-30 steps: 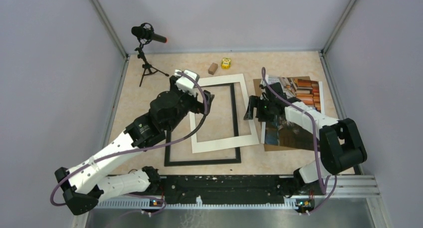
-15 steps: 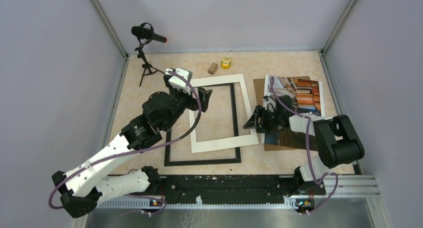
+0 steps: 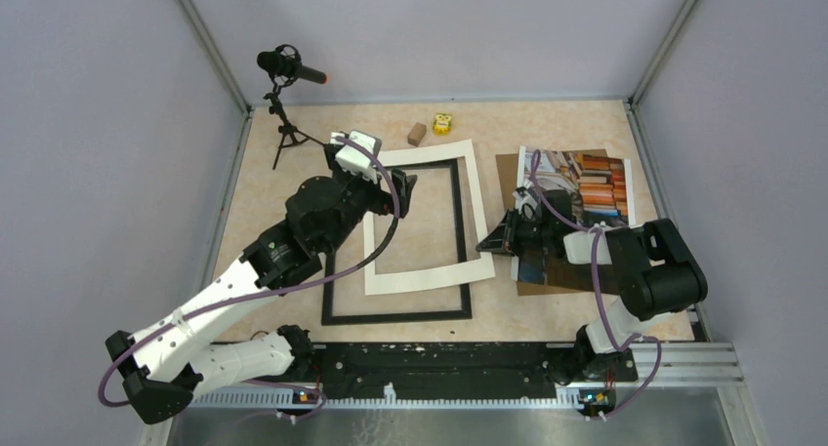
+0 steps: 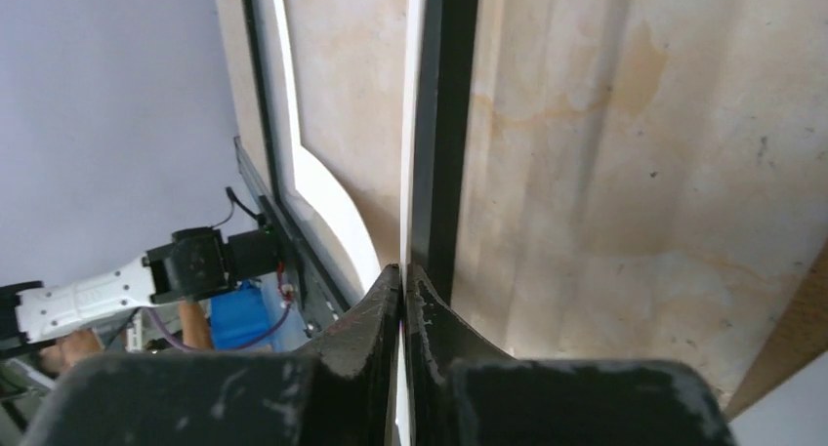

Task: Put the photo into the frame

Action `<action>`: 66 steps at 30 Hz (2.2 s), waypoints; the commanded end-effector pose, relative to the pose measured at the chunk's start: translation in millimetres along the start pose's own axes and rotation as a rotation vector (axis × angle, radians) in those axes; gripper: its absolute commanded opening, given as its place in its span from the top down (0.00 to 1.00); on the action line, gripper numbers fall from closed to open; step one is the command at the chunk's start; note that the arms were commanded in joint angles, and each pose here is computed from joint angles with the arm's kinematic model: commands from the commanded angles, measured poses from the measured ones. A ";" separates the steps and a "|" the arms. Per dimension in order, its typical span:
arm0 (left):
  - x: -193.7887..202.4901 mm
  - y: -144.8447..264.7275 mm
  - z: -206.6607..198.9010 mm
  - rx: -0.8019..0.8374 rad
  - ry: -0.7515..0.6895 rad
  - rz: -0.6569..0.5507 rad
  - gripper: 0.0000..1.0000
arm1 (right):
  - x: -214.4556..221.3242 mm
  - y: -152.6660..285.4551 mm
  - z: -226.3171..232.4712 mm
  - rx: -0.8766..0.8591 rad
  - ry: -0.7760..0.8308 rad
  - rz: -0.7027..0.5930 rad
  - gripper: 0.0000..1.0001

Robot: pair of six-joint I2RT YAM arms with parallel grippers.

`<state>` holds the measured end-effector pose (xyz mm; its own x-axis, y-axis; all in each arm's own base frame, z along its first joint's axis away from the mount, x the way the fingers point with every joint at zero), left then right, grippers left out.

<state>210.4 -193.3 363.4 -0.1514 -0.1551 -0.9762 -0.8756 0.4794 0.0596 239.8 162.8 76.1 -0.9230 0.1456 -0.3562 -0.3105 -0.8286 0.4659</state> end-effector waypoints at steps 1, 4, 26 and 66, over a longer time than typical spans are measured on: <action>-1.1 -4.5 -1.6 0.008 0.015 -0.021 0.01 | -5.9 3.5 14.6 -0.107 0.021 -0.054 1.00; 0.1 -6.3 -1.8 0.009 0.013 -0.014 0.01 | 3.3 7.3 18.2 -0.117 0.000 -0.055 1.00; 4.5 -9.3 -1.9 0.025 0.034 0.001 0.01 | 30.2 -4.6 62.4 -0.101 -0.108 -0.039 1.00; 9.5 -16.0 -0.9 0.046 0.058 0.030 0.01 | 44.9 -55.0 74.0 -0.104 -0.125 -0.024 1.00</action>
<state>221.4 -201.3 346.6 -0.2233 -0.1538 -0.9626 -0.8492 0.5154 0.1146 184.4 239.8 81.6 -0.9583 0.2163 -0.1865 -0.2779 -0.8570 0.4340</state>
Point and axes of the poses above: each gripper's point midway between its finger pads, its own y axis back along the fingers, its own z axis along the line the jaws close on, x = y × z, the point moved 6 cm from there along y, back along the fingers, and after that the axes turned 9 degrees about y, right-handed, at the moved point
